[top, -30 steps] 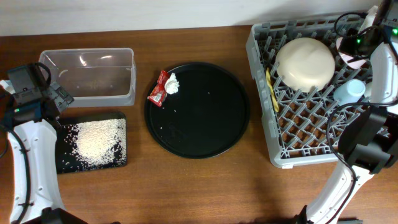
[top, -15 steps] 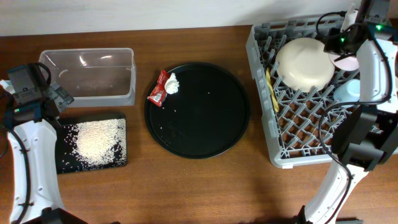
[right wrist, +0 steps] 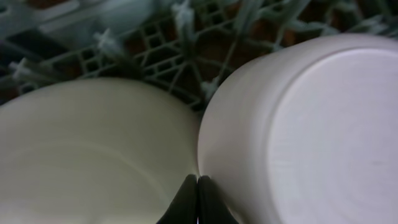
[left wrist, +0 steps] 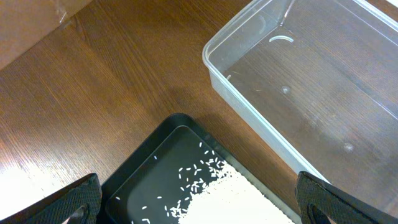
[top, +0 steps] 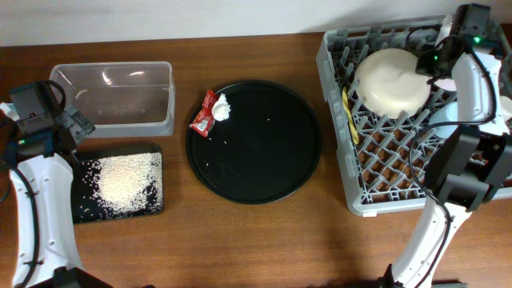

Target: Sort waste into correct bins and load items into the dishwasher rack

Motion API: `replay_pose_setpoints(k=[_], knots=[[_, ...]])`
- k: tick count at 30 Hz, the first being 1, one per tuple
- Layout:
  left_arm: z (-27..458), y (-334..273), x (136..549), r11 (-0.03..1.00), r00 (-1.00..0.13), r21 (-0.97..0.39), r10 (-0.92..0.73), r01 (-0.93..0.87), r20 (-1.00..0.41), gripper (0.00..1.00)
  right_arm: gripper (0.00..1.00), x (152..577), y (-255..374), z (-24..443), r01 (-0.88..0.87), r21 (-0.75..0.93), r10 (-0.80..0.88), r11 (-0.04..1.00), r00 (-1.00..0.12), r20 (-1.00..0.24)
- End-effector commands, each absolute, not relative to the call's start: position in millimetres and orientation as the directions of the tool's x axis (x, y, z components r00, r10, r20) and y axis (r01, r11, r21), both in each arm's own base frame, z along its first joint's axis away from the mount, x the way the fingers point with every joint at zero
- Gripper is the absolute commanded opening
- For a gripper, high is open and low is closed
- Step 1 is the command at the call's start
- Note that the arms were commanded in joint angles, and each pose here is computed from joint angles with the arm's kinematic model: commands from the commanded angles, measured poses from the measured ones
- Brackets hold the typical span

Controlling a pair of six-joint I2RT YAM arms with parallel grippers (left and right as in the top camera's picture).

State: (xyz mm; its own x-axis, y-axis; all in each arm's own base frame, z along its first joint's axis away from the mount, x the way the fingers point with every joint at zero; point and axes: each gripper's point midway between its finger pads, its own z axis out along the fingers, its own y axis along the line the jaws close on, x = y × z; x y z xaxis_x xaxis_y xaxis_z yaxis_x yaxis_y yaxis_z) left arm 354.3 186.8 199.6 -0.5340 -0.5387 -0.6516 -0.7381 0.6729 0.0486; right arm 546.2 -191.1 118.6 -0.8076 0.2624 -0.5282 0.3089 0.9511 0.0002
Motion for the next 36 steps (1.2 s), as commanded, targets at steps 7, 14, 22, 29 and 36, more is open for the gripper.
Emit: replay_pose_setpoints(k=[7,14,22,29,36], knots=[[212.4,188.0,354.2,0.666,-0.504,0.025,-0.539,-0.746,-0.675,0.99,0.04,538.7,-220.5,126.5,0.384,-0.059,0.292,0.921,-0.785,-0.546],[212.4,188.0,354.2,0.666,-0.504,0.025,-0.539,-0.746,-0.675,0.99,0.04,544.6,-192.8,158.2,0.31,0.042,0.276,0.95,-0.77,-0.575],[212.4,188.0,354.2,0.666,-0.504,0.025,-0.539,-0.746,-0.675,0.99,0.04,519.1,-177.3,212.9,0.356,0.06,0.32,0.933,-0.741,-0.59],[212.4,188.0,354.2,0.666,-0.504,0.026,-0.539,-0.746,-0.675,0.99,0.04,507.5,-161.8,202.0,0.388,0.187,0.427,0.903,-0.751,-0.504],[212.4,188.0,354.2,0.666,-0.504,0.025,-0.539,-0.746,-0.675,0.99,0.1,504.5,8.2,253.8,-0.216,0.536,0.134,0.816,-0.831,-0.539]])
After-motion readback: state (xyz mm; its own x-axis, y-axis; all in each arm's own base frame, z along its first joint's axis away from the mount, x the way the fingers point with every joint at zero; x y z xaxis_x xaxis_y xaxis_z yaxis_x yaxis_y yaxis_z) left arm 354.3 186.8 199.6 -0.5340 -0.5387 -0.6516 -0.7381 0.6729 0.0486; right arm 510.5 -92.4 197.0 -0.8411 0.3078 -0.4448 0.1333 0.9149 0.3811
